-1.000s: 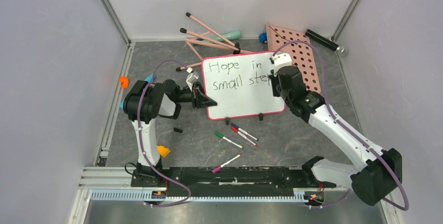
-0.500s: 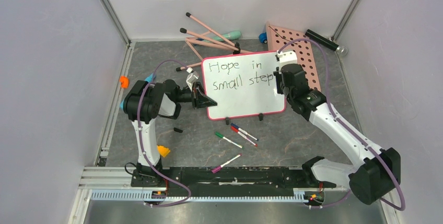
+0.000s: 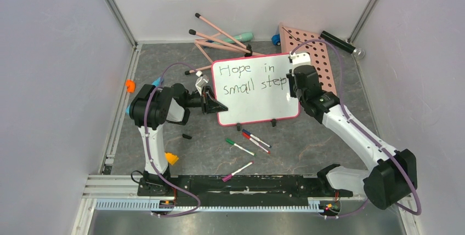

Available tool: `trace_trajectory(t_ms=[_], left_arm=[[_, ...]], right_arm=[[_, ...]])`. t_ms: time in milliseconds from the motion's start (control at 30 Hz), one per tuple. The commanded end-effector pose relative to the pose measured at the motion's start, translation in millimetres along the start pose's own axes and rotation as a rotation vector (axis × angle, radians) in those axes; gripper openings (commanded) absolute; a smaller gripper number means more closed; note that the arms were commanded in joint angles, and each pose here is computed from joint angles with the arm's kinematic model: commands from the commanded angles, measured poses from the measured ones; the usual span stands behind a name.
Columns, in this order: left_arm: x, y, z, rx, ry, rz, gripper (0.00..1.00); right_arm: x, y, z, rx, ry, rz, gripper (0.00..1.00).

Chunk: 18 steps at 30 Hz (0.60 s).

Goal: Write a sentence on the whiteboard

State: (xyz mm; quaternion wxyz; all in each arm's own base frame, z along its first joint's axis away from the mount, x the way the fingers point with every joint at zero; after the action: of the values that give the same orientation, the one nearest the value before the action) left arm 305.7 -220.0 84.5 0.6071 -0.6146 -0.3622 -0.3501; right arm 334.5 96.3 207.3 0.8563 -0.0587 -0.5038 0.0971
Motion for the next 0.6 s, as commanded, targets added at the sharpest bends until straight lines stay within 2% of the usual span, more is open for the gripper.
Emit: trace_trajectory(t_ms=[0, 567], left_arm=[[-0.7, -5.0, -2.8, -0.067, 0.024, -0.16, 0.16], [-0.9, -5.0, -2.8, -0.067, 0.024, -0.159, 0.16]], right_arm=[[34.5, 0.0, 1.4, 0.009, -0.095, -0.051, 0.0], [15.0, 14.0, 2.1, 0.099, -0.053, -0.028, 0.0]])
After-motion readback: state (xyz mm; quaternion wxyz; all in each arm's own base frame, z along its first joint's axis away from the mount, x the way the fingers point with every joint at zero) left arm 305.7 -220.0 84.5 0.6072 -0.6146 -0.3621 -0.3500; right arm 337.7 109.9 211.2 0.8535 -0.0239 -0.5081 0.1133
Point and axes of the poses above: each gripper's point midway between its finger pads, its own z axis back along the fingers, its own y axis along the line the jaws close on, x = y × z, the point moved 2 cm from there along z, back along the fingers, and after that the axes turned 2 degrees about z, right-handed, at the moved point
